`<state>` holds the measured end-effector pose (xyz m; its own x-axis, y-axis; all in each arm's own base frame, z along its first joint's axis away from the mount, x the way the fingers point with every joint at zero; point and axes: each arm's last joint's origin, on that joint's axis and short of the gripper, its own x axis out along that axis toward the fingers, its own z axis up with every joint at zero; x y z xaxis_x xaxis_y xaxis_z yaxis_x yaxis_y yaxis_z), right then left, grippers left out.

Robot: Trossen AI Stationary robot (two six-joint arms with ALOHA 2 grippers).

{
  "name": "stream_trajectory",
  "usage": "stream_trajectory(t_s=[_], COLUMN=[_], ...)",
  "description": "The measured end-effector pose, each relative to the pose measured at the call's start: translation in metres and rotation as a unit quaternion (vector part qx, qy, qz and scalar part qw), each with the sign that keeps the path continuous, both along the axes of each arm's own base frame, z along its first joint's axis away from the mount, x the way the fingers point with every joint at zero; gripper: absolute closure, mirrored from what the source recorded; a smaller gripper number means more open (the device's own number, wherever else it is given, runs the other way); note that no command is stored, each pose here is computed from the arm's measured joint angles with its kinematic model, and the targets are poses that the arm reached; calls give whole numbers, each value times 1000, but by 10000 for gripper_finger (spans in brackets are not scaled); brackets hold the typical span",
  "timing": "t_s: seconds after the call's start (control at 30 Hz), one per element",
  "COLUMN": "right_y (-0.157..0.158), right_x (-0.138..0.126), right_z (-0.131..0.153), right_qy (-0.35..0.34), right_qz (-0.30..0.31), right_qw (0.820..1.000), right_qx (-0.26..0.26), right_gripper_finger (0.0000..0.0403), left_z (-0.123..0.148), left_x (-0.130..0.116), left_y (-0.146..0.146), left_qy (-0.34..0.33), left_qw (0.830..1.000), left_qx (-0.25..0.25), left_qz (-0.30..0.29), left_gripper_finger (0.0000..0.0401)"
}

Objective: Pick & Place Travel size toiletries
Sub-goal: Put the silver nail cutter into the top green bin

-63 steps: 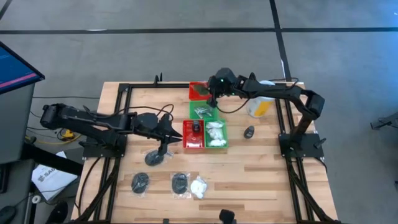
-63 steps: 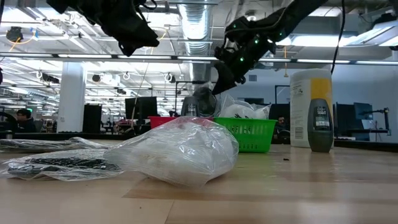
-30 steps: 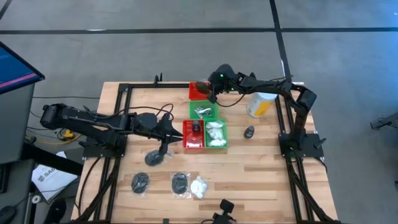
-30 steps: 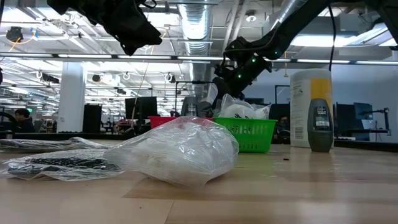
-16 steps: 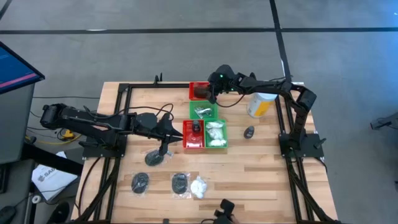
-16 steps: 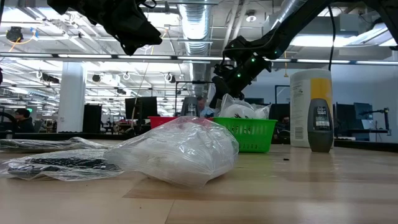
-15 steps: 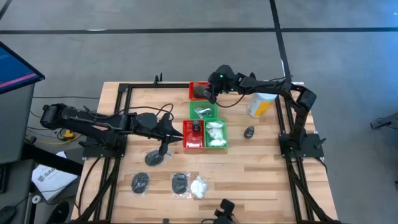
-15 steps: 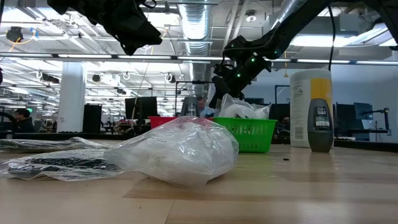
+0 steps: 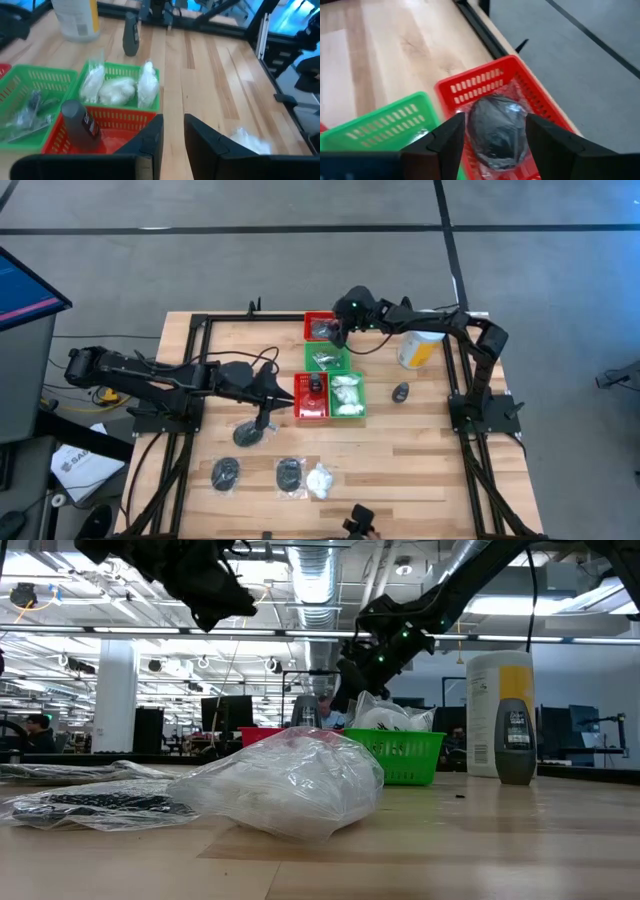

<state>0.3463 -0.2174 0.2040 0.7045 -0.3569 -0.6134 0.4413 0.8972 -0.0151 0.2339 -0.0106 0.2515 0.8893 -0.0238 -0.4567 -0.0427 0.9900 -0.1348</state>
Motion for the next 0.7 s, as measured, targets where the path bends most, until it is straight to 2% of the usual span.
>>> stream_trajectory(t_s=[0.17,0.33,0.47,0.7], right_y=[11,31,50,87], right_x=[3,1,-2,-3], right_z=[10,37,60,79], right_qy=[-9,-32,-48,-50], right_qz=[16,38,59,105], right_qw=[1000,999,997,993], right_qx=[-2,-14,-26,-24], right_gripper_finger=[206,216,222,225], left_z=[-12,-24,-26,-39], left_x=[-8,-18,-21,-26], left_y=[-1,-7,-12,-19], left_qy=[76,155,170,218], left_qw=[997,988,985,975], left_qx=[-4,-1,-2,-7], left_qz=[-9,-21,-29,-35], left_gripper_finger=[334,334,334,326])
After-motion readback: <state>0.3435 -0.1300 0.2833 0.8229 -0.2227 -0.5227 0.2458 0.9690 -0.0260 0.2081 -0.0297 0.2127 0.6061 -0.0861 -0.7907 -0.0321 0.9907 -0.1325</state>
